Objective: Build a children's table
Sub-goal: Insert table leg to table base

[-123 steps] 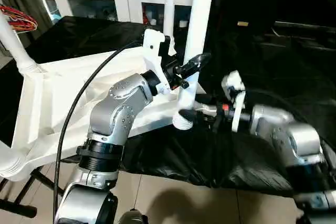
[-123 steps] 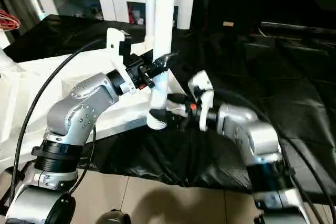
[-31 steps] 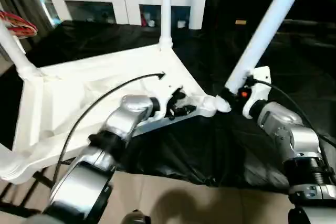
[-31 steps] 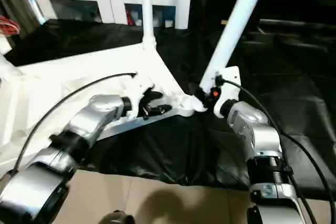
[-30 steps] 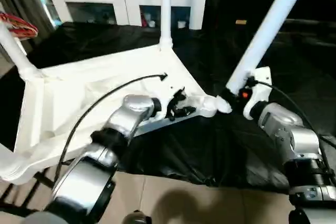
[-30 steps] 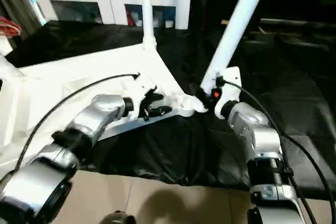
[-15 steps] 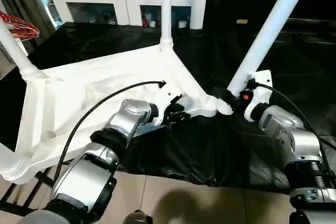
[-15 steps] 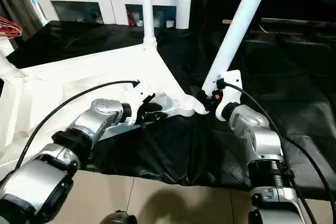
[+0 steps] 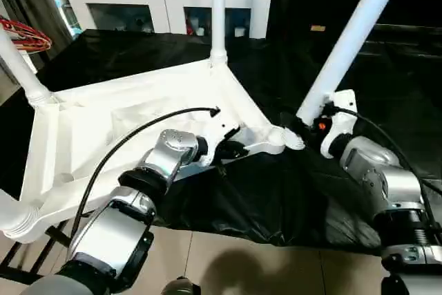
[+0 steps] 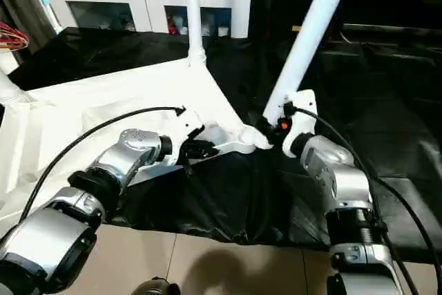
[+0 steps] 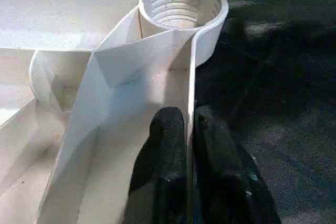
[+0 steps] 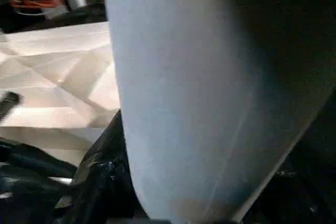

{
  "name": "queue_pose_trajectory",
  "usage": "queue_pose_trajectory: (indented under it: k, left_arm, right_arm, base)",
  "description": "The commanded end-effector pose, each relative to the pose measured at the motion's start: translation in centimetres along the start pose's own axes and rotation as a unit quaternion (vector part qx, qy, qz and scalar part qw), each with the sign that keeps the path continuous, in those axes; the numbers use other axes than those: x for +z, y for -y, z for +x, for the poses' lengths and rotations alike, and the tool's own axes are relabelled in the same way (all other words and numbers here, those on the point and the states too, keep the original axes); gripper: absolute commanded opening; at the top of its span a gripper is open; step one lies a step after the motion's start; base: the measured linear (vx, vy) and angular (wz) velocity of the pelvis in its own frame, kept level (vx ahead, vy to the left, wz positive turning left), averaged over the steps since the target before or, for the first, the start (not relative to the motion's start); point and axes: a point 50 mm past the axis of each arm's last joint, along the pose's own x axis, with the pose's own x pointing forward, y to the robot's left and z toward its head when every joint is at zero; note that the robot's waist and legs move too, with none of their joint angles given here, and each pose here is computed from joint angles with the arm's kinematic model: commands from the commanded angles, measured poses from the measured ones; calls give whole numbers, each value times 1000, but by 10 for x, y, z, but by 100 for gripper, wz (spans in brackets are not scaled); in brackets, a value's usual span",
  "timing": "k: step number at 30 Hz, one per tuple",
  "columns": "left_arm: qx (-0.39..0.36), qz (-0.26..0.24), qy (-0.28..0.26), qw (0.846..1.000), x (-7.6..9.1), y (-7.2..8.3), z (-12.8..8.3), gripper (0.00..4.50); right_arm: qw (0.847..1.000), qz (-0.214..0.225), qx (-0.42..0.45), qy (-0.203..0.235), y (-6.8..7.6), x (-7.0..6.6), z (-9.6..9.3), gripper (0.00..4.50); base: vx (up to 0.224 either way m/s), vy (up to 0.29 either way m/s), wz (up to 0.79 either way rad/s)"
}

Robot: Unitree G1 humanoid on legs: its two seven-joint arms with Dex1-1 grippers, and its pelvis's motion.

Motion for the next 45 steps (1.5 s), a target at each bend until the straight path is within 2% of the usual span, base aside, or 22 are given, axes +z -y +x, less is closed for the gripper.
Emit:
queue_pose_trajectory:
  k: [1, 9, 13, 19, 25, 37, 41, 43, 45]
  left_arm:
    - [-6, -7, -17, 1000, -8, -1, -3, 13]
    - [-70, 6, -23, 997, -17, 8, -8, 0]
    - [-132, 47, -17, 990, -21, 20, -14, 0]
    - [-126, 72, -12, 989, -22, 21, -24, 0]
    - [-114, 72, -9, 991, -22, 19, -28, 0]
    - [-152, 81, 4, 985, -15, 29, -33, 0]
    - [-131, 77, 7, 988, -13, 26, -32, 0]
    - [-111, 73, 9, 991, -12, 22, -31, 0]
    - [-111, 69, 9, 991, -12, 22, -31, 0]
  right_arm:
    - [1000, -9, 23, 17, -4, 14, 2, 195]
    - [996, -43, 79, -22, -12, 12, 2, 195]
    - [990, -52, 117, -50, -18, 5, 0, 195]
    - [982, -52, 158, -88, -26, -9, -6, 195]
    - [978, -45, 170, -113, -28, -19, -7, 195]
    - [984, -33, 142, -106, -23, -22, -1, 195]
    - [983, -2, 151, -105, -23, -31, -5, 195]
    - [984, 23, 147, -101, -23, -39, -11, 195]
    - [985, 28, 142, -98, -22, -43, -13, 195]
  base:
    - [0, 0, 0]
    - [0, 0, 0]
    - [0, 0, 0]
    - [0, 0, 0]
    - [0, 0, 0]
    - [0, 0, 0]
    - [0, 0, 0]
    - [0, 0, 0]
    - [0, 0, 0]
